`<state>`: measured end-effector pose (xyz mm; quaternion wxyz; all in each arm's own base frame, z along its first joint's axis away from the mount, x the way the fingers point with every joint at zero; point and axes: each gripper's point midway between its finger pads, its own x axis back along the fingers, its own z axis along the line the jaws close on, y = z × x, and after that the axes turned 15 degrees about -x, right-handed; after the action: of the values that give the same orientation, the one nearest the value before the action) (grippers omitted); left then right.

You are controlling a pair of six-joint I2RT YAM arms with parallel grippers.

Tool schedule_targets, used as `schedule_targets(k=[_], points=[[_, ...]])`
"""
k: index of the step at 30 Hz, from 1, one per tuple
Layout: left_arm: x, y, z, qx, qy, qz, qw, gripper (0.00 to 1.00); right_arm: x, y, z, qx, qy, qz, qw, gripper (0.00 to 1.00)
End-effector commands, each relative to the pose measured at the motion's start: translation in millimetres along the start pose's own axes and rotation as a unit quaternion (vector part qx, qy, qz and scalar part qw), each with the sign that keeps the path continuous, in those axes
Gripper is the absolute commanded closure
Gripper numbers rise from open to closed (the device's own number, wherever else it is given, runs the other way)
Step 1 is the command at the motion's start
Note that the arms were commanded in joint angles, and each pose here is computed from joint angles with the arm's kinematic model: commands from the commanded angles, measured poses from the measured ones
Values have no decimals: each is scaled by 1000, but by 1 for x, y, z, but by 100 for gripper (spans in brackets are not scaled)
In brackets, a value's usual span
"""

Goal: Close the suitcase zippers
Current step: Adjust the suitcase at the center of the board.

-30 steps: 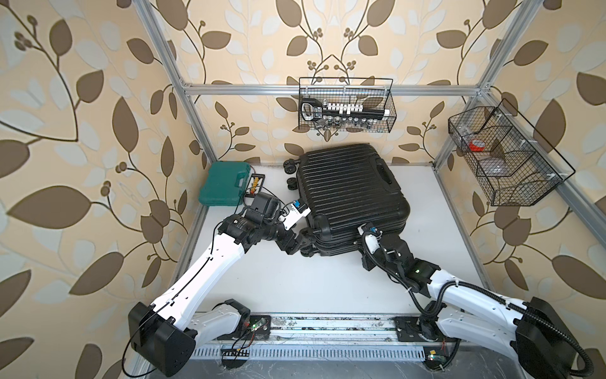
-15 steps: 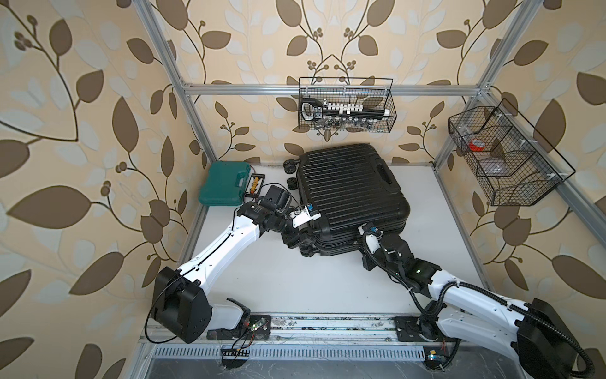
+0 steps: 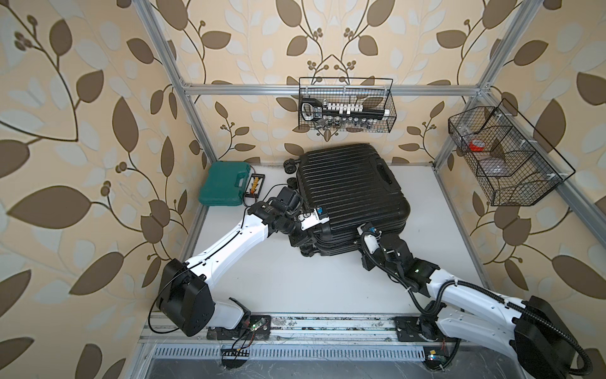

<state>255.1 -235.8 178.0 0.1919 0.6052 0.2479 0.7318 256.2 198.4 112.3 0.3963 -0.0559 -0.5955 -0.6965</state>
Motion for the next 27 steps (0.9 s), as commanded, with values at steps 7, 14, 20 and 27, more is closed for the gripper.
schedule_targets(k=[7,14,20,27], points=[[10,50,4,127,62,-95,985,71,12,20,37,15,99,-32,995,100],[8,87,12,188,94,-142,967,73,14,8,55,17,142,-20,990,100],[8,112,16,217,106,-191,951,73,17,5,66,4,164,-25,986,100],[-5,129,10,228,78,-220,945,73,22,2,79,-10,193,-32,981,100]])
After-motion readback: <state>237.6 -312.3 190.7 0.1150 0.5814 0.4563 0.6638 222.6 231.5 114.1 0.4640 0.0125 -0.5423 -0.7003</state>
